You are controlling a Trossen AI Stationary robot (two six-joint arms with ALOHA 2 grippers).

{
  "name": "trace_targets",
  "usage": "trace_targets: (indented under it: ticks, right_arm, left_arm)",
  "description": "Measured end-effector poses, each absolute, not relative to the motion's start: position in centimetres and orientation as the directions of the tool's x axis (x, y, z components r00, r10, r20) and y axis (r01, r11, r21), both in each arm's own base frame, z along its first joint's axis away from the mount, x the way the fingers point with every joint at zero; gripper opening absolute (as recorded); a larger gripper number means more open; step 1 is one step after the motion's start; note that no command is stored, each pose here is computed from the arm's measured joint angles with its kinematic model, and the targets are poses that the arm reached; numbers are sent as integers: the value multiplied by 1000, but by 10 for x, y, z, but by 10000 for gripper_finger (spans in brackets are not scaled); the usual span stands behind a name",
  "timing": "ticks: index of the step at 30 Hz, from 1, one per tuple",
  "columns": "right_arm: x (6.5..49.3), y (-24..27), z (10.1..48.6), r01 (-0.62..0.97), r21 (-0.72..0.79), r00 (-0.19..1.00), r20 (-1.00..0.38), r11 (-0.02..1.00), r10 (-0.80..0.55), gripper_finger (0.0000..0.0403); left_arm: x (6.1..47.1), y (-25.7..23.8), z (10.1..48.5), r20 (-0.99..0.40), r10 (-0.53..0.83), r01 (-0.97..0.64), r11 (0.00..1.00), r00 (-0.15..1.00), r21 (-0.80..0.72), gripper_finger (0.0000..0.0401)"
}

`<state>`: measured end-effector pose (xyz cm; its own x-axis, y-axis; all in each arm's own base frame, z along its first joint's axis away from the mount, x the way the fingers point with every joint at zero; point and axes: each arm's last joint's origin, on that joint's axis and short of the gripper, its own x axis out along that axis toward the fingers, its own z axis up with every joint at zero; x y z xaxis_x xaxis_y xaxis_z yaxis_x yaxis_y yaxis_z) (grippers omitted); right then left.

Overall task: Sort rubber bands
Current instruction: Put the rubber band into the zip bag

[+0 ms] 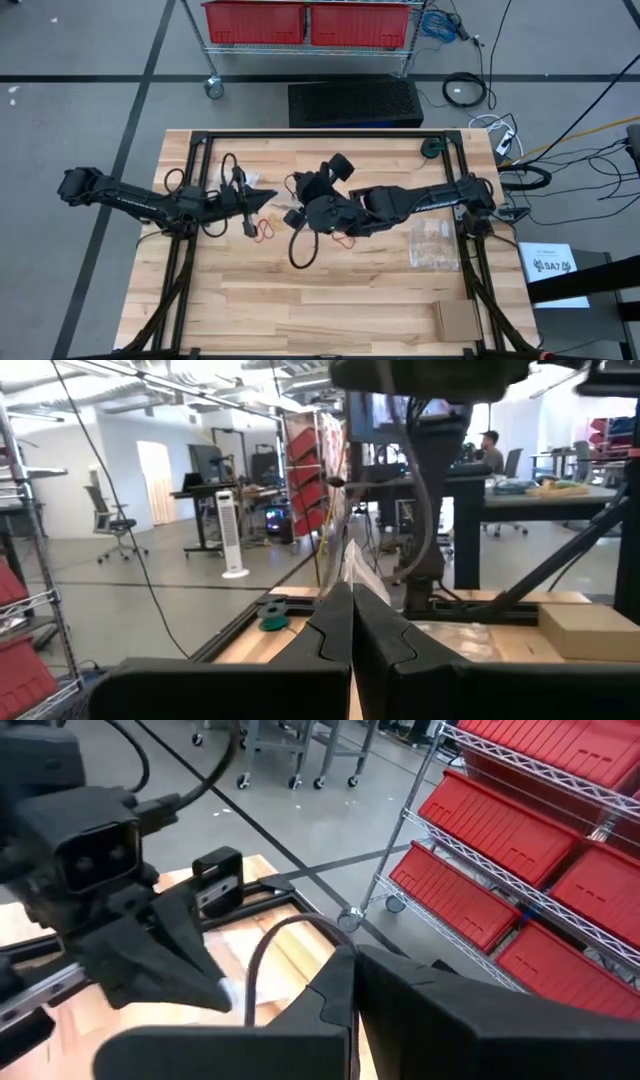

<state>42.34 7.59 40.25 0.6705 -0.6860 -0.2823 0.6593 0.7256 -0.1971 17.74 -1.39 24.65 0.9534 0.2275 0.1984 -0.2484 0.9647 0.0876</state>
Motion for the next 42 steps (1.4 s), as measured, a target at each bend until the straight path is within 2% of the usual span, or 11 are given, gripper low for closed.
trace_targets:
  ticks: [42]
  right_arm:
    - [430,83,398,653,-173,689,-267,737,-674,0]
  left_arm:
    - [177,-15,247,205,239,-259,963,949,78,0]
